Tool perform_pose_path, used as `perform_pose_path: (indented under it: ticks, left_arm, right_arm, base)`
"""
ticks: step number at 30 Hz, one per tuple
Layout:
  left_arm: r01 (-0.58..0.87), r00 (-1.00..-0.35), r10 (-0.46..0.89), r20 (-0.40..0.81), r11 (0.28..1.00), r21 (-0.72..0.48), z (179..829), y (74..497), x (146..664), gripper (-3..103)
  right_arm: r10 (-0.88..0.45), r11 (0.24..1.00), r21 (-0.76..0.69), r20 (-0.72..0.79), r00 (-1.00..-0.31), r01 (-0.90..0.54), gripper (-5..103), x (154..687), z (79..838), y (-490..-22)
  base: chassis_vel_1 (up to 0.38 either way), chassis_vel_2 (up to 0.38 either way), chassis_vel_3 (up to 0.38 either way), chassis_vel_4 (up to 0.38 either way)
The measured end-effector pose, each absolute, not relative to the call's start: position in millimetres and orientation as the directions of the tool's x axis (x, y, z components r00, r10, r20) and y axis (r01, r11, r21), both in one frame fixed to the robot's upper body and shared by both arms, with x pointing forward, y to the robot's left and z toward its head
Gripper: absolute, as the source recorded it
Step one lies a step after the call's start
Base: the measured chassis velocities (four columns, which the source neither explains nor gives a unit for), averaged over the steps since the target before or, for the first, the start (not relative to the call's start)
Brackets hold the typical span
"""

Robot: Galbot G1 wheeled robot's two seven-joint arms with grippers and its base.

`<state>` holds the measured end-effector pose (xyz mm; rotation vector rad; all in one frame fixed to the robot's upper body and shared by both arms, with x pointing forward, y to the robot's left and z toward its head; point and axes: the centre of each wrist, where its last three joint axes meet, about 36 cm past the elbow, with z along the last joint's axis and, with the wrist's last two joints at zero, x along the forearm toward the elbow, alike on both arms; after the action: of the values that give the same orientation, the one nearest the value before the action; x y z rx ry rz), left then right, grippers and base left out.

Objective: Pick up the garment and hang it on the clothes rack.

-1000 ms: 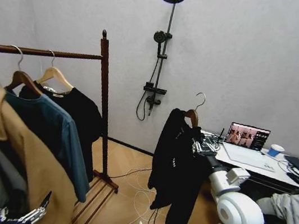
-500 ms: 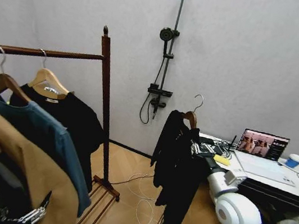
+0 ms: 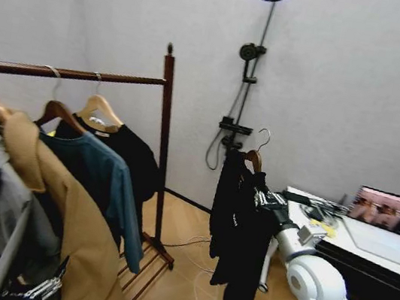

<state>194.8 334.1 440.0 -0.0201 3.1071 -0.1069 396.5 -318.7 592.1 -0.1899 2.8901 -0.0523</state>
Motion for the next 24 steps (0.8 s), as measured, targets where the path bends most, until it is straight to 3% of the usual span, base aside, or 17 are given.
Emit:
perform_pose_path:
  ticks: [24]
  left_arm:
    - [-0.013, -0.999, -0.015, -0.032, 0.998, -0.069, 440.0, 334.1, 194.8, 100]
  right_arm:
    - [-0.149, 0.988, -0.091, -0.292, -0.945, -0.127, 16, 411.9, 614.9, -335.6]
  base:
    - [0.111, 0.106, 0.106, 0.105]
